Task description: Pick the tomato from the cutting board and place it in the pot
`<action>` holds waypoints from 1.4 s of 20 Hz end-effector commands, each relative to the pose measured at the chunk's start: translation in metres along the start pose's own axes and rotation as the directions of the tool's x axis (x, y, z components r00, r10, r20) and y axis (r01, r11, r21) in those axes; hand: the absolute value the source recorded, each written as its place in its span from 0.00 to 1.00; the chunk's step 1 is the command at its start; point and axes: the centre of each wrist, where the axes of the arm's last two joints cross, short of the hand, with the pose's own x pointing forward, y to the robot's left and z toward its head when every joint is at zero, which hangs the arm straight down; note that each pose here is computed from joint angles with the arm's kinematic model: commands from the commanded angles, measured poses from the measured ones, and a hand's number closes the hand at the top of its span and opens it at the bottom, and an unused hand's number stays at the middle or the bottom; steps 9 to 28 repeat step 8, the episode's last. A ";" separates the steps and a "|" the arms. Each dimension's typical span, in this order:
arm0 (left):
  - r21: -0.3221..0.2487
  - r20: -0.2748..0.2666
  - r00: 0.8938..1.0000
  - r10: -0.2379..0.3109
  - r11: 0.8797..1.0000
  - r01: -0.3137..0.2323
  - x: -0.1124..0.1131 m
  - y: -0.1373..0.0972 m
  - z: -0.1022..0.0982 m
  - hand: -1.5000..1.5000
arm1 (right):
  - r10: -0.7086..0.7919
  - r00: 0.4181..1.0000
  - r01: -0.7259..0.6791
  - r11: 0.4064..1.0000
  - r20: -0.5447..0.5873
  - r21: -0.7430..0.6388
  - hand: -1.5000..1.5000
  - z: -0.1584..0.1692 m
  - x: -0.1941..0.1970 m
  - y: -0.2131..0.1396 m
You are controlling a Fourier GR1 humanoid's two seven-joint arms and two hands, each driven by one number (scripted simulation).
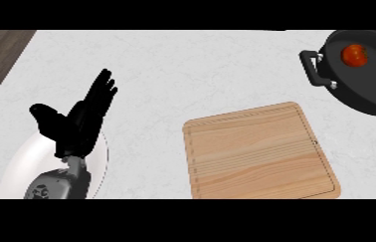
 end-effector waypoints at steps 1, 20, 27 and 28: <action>-0.012 -0.005 1.000 0.008 1.000 -0.008 0.007 -0.003 -0.004 0.50 | -0.182 0.980 0.191 0.972 0.076 -0.134 0.00 0.004 0.000 -0.020; -0.005 0.004 1.000 0.012 1.000 -0.012 -0.003 -0.009 -0.002 0.50 | -0.299 0.944 0.329 0.874 0.139 -0.356 0.00 0.017 -0.012 -0.057; -0.005 0.004 1.000 0.012 1.000 -0.012 -0.003 -0.009 -0.002 0.50 | -0.299 0.944 0.329 0.874 0.139 -0.356 0.00 0.017 -0.012 -0.057; -0.005 0.004 1.000 0.012 1.000 -0.012 -0.003 -0.009 -0.002 0.50 | -0.299 0.944 0.329 0.874 0.139 -0.356 0.00 0.017 -0.012 -0.057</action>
